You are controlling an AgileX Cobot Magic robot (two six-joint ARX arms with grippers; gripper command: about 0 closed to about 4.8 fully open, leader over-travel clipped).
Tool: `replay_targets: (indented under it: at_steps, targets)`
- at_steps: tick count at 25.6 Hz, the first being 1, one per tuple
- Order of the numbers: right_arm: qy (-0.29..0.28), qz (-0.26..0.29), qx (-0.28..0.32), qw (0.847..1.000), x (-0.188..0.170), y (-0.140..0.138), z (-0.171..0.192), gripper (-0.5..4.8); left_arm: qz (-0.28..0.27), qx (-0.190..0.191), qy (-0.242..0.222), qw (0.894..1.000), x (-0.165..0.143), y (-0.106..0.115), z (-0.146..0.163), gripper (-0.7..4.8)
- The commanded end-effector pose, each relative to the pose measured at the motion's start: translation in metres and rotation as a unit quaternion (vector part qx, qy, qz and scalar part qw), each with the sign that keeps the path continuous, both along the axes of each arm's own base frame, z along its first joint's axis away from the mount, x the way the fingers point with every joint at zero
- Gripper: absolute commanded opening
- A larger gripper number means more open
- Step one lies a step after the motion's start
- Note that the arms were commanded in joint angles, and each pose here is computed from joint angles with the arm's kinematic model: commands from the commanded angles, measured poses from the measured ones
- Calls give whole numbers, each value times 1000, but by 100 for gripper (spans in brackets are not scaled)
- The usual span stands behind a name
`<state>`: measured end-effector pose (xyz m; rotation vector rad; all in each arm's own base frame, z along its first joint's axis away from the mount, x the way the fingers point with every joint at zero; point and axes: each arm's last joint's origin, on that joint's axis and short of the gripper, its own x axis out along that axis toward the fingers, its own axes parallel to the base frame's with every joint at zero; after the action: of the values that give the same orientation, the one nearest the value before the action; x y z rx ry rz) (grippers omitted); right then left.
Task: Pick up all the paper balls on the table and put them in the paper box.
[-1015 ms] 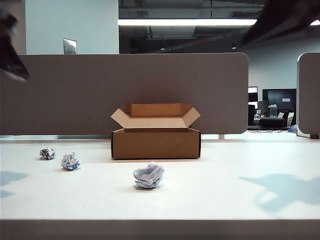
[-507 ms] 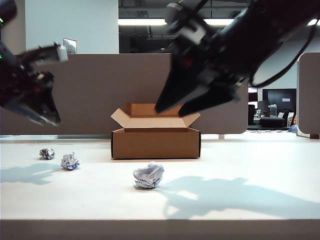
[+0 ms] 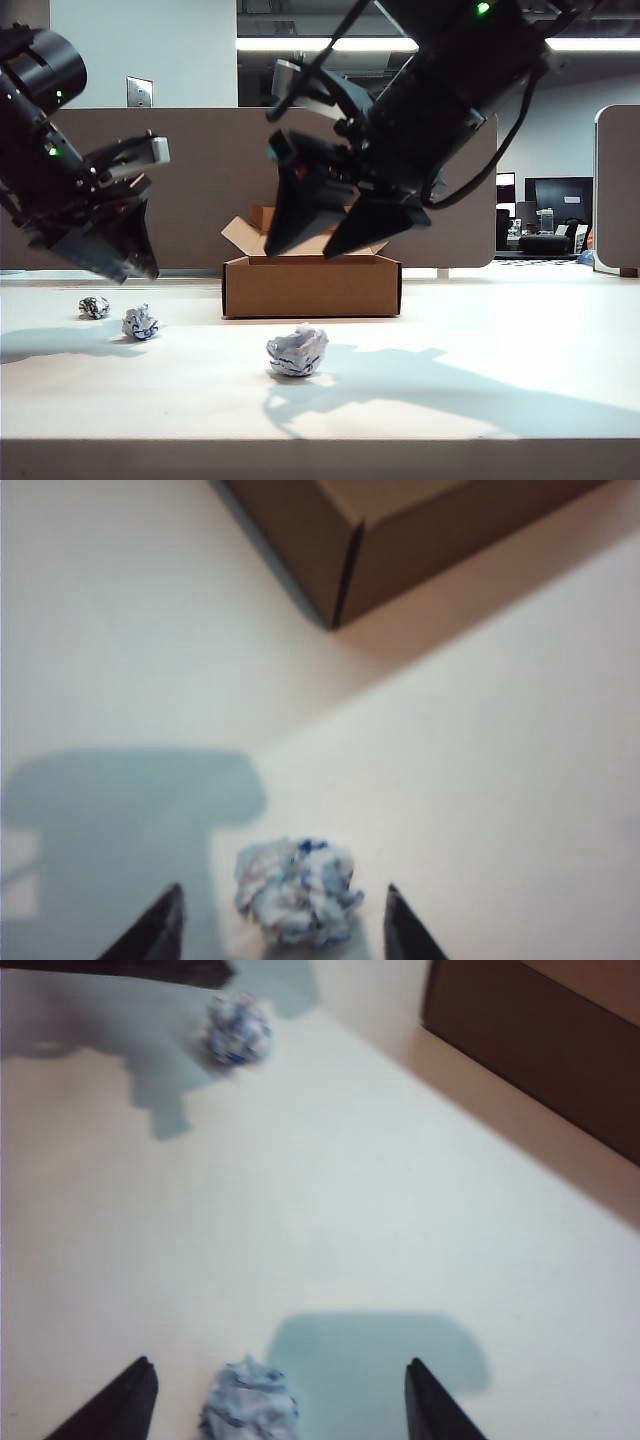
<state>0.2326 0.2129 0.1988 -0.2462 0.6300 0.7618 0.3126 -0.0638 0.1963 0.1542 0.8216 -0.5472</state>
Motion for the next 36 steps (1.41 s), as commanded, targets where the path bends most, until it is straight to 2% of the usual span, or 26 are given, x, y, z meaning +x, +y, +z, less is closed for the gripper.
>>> replay_targets:
  at_steps: [1,4,9,18,22,23,25,30,36]
  targets:
    - [9,-29,-13,999,2,1,-2,338,12,22,16,1000,-1,-2,-3,255]
    - [23,-39,-20,999,1,0,-5,338,11,21,20,1000,-1,-2,-4,282]
    - [31,-45,-14,998,-1,1,-5,338,0,7,22,1000,3,-3,-9,282]
    - [59,-27,3,998,-2,3,-7,338,-5,12,34,999,6,-8,-18,283]
    - [80,-19,-13,997,-5,5,-15,338,-6,12,45,999,8,-8,-22,284]
    - [91,-14,-21,996,-6,6,-21,338,-7,15,59,998,10,-9,-26,306]
    - [99,-12,-30,995,-6,9,-27,338,-7,18,65,998,14,-11,-29,311]
    - [106,-6,-38,994,-9,12,-33,338,-4,26,54,998,18,-13,-27,310]
    - [116,0,-39,992,-7,15,-40,338,-4,27,62,998,19,-14,-31,310]
